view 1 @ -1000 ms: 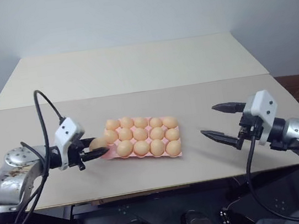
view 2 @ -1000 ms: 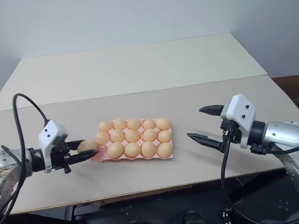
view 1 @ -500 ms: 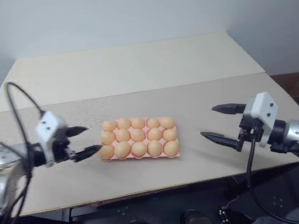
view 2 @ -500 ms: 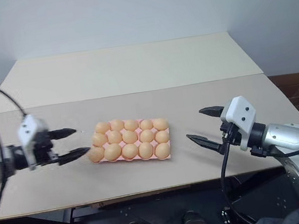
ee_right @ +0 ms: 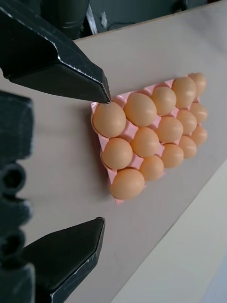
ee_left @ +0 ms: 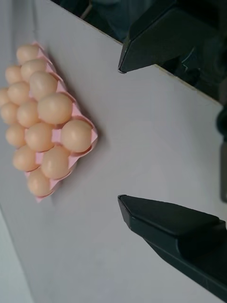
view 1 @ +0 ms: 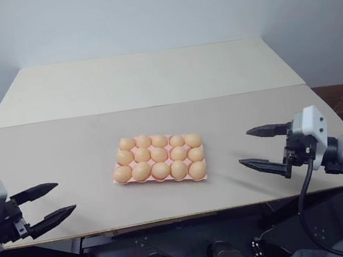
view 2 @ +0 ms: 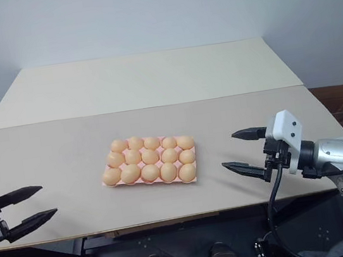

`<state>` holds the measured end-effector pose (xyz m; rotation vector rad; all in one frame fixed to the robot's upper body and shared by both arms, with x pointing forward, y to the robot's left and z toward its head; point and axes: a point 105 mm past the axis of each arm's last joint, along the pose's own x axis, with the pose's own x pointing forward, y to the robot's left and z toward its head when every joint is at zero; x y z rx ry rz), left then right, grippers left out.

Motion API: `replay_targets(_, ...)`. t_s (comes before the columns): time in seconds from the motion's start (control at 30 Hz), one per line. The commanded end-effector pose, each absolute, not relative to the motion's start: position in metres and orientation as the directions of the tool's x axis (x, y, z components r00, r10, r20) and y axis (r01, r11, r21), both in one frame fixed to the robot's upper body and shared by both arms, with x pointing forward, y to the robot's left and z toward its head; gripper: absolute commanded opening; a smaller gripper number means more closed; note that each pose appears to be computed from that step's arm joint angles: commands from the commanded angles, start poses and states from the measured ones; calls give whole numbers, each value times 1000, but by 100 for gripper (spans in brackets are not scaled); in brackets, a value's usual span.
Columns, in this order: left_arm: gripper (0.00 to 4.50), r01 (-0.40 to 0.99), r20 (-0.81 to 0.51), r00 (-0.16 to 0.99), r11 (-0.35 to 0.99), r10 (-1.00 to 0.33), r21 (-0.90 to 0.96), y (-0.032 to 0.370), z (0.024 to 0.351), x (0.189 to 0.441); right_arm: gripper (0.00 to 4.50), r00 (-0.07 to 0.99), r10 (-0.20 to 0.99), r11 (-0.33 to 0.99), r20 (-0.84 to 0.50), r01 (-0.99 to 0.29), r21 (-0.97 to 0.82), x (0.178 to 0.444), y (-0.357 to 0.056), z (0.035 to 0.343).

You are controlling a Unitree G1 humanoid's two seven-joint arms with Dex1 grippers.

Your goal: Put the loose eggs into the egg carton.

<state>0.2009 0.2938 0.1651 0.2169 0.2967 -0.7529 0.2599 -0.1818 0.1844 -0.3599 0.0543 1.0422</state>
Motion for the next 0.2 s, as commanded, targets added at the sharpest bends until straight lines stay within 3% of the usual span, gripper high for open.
replay_targets(0.03,448,672,-326,726,725,-605,150,290,175,201,450,508,840,437,-188,-841,-320,261,-184,198)
replay_targets(0.2,448,696,-317,704,707,-635,129,285,178,198,450,504,843,432,-189,-843,-320,262,-184,198)
